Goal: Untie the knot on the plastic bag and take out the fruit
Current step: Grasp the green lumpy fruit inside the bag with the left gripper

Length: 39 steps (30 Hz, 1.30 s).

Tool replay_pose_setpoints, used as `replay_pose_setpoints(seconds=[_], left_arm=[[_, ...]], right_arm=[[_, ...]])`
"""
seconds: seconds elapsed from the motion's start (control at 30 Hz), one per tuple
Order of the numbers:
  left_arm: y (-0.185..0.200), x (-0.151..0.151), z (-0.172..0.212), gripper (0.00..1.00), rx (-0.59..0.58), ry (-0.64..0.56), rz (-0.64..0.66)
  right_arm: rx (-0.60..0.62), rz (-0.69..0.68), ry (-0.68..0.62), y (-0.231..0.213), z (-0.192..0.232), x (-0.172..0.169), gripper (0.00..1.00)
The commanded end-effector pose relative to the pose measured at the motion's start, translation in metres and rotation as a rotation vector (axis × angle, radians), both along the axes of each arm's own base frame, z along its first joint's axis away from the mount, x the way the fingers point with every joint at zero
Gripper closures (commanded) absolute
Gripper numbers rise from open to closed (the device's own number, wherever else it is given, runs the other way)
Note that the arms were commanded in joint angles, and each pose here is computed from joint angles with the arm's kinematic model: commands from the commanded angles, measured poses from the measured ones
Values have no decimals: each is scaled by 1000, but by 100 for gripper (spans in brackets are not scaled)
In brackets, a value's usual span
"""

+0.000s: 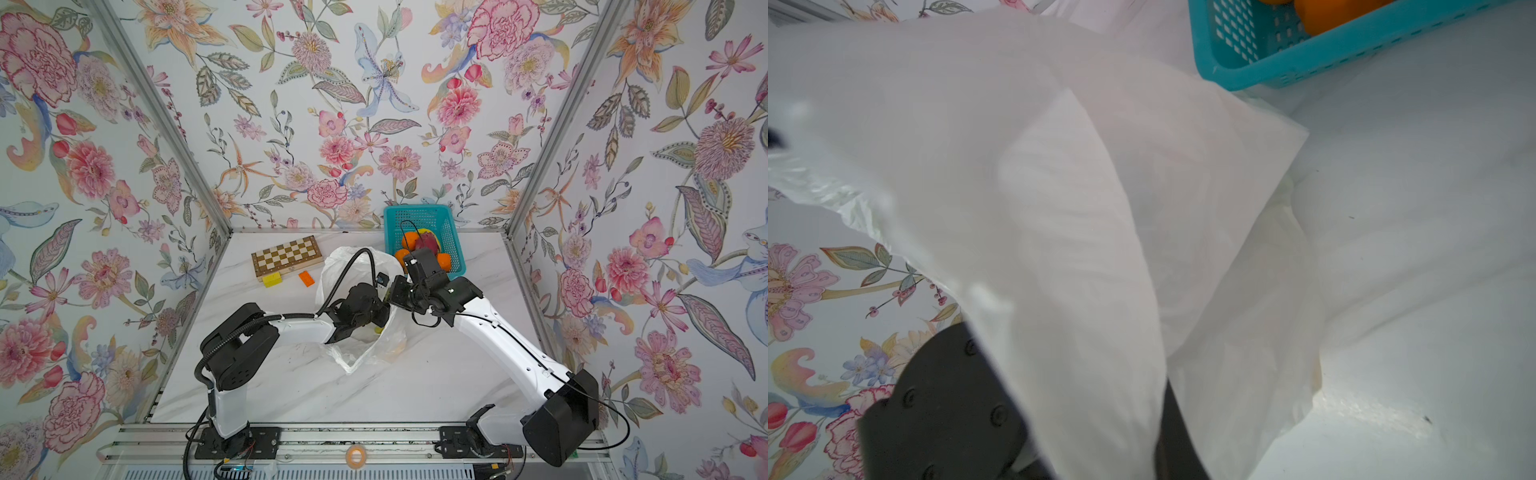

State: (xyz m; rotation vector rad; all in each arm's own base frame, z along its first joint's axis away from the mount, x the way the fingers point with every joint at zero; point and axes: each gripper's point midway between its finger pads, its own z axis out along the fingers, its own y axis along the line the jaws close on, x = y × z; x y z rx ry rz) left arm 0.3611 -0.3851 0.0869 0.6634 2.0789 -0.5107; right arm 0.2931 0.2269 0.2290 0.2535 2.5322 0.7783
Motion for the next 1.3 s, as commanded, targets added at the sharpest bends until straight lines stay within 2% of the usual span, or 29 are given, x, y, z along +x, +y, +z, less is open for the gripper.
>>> replay_pose_setpoints(seconds=[0.0,0.27,0.5,0.63,0.8,1.07,1.27], left_arm=[[10,-4,22,52,-4,-49,-6],[16,-19,55,52,-76,-118,-43],[17,-28,57,51,-97,-121,-77],[22,-17,41,44,-51,-71,-9],[9,4,20,33,-33,-7,44],[2,35,-14,29,40,89,128],[3,46,-33,10,97,117,147]], right_arm=[[-6,-25,13,-12,-9,-4,91],[-69,-20,97,-27,-55,-26,90],[-93,-30,134,-33,-74,-34,88],[-88,-36,124,-34,-72,-34,88],[-80,-32,120,-31,-69,-32,88],[-62,-29,101,-26,-59,-28,87],[-57,-23,100,-23,-56,-27,87]])
